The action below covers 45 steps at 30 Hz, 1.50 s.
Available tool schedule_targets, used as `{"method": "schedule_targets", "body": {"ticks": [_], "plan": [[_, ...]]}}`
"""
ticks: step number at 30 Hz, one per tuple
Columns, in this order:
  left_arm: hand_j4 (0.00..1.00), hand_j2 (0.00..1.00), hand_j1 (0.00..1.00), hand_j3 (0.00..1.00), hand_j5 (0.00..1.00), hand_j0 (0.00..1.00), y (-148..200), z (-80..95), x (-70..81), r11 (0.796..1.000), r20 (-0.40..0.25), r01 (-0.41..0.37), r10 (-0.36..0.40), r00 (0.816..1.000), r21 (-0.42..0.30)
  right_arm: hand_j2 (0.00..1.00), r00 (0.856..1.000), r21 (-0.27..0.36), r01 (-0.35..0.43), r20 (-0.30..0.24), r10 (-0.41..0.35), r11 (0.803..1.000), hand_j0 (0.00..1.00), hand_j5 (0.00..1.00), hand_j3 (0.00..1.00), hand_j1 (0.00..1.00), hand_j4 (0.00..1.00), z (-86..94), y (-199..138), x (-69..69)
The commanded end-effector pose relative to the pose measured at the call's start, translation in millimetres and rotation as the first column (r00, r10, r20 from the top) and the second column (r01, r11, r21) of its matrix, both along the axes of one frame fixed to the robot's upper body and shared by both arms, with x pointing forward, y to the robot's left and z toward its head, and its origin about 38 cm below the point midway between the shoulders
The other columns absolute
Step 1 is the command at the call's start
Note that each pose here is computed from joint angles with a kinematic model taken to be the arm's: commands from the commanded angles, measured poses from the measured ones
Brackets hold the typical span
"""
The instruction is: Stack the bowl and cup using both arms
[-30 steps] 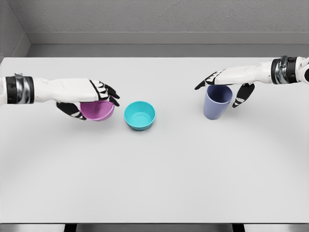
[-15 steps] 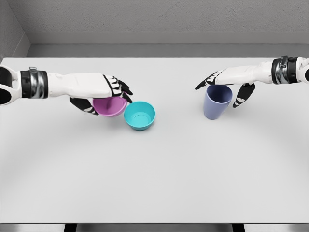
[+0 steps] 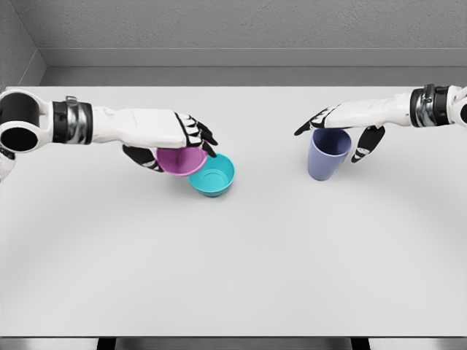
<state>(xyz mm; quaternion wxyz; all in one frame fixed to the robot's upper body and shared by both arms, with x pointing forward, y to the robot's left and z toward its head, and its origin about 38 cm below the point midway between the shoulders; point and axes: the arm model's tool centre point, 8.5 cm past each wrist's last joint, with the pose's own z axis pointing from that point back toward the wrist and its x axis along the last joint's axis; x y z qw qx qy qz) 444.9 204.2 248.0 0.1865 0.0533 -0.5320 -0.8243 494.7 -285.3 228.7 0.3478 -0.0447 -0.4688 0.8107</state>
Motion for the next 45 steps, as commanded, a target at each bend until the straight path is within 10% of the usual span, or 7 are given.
{"method": "schedule_targets", "body": {"ticks": [1, 45], "plan": [[0.78, 0.78, 0.78, 0.78, 0.78, 0.78, -8.4, -2.9, 0.1, 1.0, -0.01, 0.011, -0.011, 1.0, -0.007, 1.0, 1.0, 0.006, 0.003, 0.001, -0.003, 1.0, 1.0, 1.0, 1.0, 1.0, 1.0, 1.5, 0.1, 0.4], [0.78, 0.78, 0.78, 0.78, 0.78, 0.78, -42.0, -12.0, 17.0, 0.999, -0.018, 0.032, -0.032, 0.999, 0.006, 1.0, 1.0, 0.004, 0.008, 0.0, -0.008, 1.0, 1.0, 1.0, 1.0, 1.0, 1.0, 1.1, -2.3, 0.0]]}}
